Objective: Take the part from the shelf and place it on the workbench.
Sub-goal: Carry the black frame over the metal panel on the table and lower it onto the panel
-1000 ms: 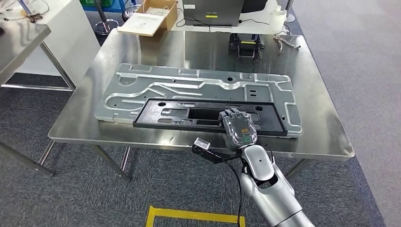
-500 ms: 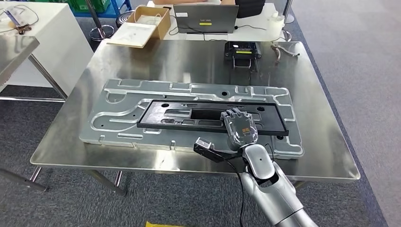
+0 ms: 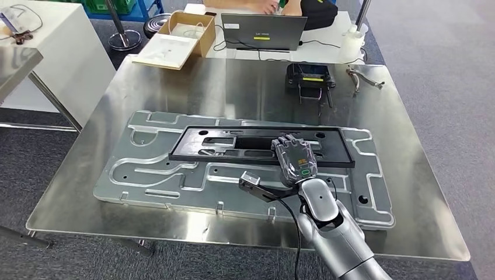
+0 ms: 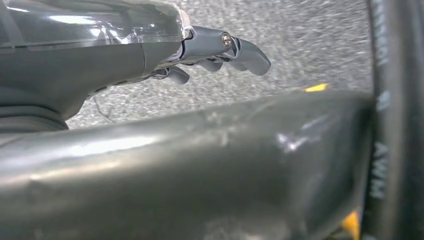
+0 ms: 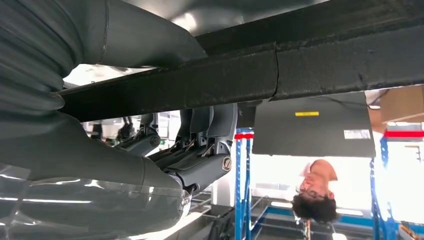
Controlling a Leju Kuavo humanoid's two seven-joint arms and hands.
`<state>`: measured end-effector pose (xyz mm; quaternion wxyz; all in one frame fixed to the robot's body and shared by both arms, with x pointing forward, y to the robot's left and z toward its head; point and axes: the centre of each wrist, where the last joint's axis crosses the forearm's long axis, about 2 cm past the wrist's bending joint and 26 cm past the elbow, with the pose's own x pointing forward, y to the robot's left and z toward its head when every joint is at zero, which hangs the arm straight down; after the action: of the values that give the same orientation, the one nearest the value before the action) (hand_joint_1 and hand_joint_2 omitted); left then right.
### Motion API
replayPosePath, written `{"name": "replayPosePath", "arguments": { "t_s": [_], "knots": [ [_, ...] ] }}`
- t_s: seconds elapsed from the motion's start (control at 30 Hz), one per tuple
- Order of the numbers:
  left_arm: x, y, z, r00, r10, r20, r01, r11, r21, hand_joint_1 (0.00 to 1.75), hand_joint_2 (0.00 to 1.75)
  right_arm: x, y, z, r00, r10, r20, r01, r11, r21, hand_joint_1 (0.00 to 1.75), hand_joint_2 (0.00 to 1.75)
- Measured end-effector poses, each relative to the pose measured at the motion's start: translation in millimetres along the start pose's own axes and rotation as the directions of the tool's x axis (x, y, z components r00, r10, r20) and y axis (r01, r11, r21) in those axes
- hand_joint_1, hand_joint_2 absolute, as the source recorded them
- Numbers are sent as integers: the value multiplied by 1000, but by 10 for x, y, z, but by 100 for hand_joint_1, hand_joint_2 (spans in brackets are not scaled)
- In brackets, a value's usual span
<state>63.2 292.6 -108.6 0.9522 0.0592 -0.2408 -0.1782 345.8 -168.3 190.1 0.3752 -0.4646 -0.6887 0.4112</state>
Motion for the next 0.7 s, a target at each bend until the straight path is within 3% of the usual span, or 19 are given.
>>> {"name": "replayPosePath", "arguments": {
  "t_s": [0.47, 0.6, 0.7],
  "knots": [
    [-8, 1, 2, 1000, -1, -1, 1, 1000, 3, 0, 0, -7, 20, 12, 1000, 4, -2, -4, 1000, 8, 175, 175],
    [-31, 13, 9, 1000, -8, -7, 8, 1000, 11, 0, 175, -10, 43, 25, 1000, 3, -5, -3, 1000, 18, 0, 0],
    [-7, 23, -1, 1000, -11, 0, 11, 1000, 11, 0, 44, -9, 31, 13, 1000, 0, -5, 0, 1000, 12, 0, 0]
  ]
}}
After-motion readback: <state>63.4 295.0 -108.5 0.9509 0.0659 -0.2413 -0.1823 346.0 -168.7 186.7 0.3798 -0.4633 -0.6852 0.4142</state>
